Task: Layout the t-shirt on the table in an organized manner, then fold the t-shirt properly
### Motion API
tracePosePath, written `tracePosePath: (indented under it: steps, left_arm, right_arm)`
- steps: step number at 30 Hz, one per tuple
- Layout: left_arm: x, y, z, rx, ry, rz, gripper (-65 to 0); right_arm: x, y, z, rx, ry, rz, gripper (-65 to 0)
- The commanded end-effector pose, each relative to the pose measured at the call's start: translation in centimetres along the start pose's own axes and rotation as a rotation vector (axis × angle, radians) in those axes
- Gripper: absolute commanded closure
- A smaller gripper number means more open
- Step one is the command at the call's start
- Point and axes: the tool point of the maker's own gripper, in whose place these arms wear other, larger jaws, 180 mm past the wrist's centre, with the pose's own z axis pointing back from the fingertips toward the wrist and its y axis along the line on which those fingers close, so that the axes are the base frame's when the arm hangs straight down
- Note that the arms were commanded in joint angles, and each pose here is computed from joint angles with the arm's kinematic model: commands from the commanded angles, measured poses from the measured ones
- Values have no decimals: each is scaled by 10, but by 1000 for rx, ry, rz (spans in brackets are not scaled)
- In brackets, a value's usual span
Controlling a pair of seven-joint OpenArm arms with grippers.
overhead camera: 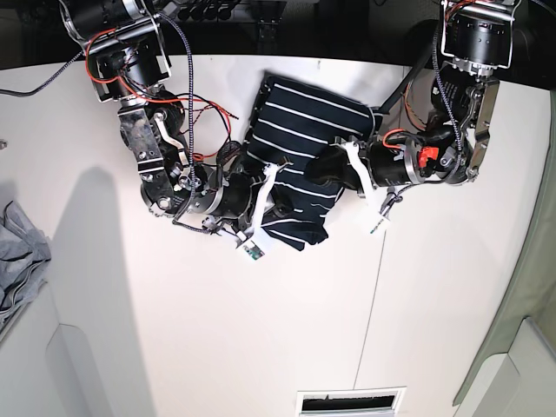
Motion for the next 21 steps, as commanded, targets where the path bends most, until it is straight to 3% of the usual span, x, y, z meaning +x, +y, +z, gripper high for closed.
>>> tracePosePath:
  steps: [1,5,9,14,21]
  left_arm:
    - [14,-4,10,-10,-41,-36,0]
    - [9,-13,33,6,-24,-117,0]
    - [-14,-17,63,49,5,-148,0]
    - [-57,-16,114,153,35,-99,0]
    - [-113,-33,173,262,87,16,0]
  right_arm:
    - [28,1,7,3,-70,24,0]
    - [46,8,31,14,-107,29,0]
    - [32,16,50,45,-101,-23,0]
    - [-21,36,73,65,-69,-107,0]
    - [-118,79,123,106,102,-153,0]
